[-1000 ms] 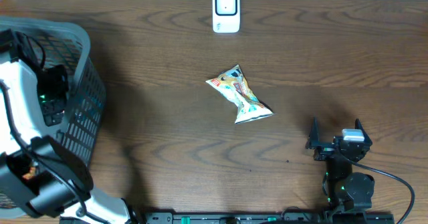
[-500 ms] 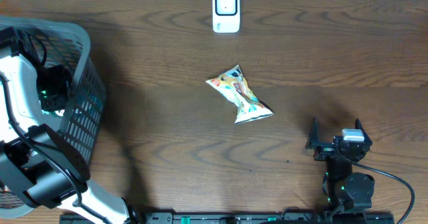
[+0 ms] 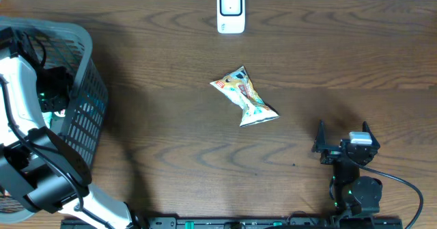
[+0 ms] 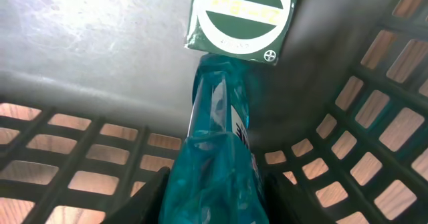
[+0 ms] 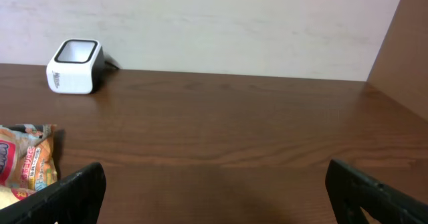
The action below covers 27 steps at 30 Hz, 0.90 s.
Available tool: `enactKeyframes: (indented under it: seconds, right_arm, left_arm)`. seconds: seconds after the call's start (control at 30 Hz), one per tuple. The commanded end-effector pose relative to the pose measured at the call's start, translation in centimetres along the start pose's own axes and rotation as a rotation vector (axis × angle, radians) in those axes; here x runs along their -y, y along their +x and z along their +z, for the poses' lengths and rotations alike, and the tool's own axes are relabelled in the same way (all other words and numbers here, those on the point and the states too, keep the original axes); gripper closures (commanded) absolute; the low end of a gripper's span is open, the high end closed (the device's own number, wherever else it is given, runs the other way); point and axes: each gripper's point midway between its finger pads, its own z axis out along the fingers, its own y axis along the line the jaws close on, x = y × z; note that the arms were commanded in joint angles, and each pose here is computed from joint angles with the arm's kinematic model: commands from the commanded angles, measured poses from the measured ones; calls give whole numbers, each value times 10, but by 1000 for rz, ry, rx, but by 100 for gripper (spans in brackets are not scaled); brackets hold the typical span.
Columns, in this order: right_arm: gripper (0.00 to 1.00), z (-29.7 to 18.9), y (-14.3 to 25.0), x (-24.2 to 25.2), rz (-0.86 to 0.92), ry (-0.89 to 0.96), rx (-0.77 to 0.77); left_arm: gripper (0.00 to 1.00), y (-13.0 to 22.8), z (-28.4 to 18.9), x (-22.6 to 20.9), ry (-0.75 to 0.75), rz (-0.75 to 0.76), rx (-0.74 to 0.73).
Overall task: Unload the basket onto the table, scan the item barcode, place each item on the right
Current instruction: 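Reach the left gripper back into the basket and grasp the blue bottle, then carry the blue bottle out and set it beside the snack bag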
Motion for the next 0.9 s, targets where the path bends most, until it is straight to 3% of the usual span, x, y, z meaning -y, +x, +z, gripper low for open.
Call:
enactKeyframes:
  seconds: [0.0, 0.43, 0.73, 0.87]
  right_arm:
    - [1, 0, 0, -2, -9, -8, 2]
    - [1, 0, 0, -2, -9, -8, 2]
    - [1, 0, 0, -2, -9, -8, 2]
    - [1, 0, 0, -2, -9, -8, 2]
  left_arm:
    - [85, 3, 0, -21, -54, 31, 9]
    - [84, 18, -141, -19, 430, 85, 180]
    - [85, 71, -221, -22, 785, 206, 71]
    - [84, 111, -251, -20, 927, 334, -7]
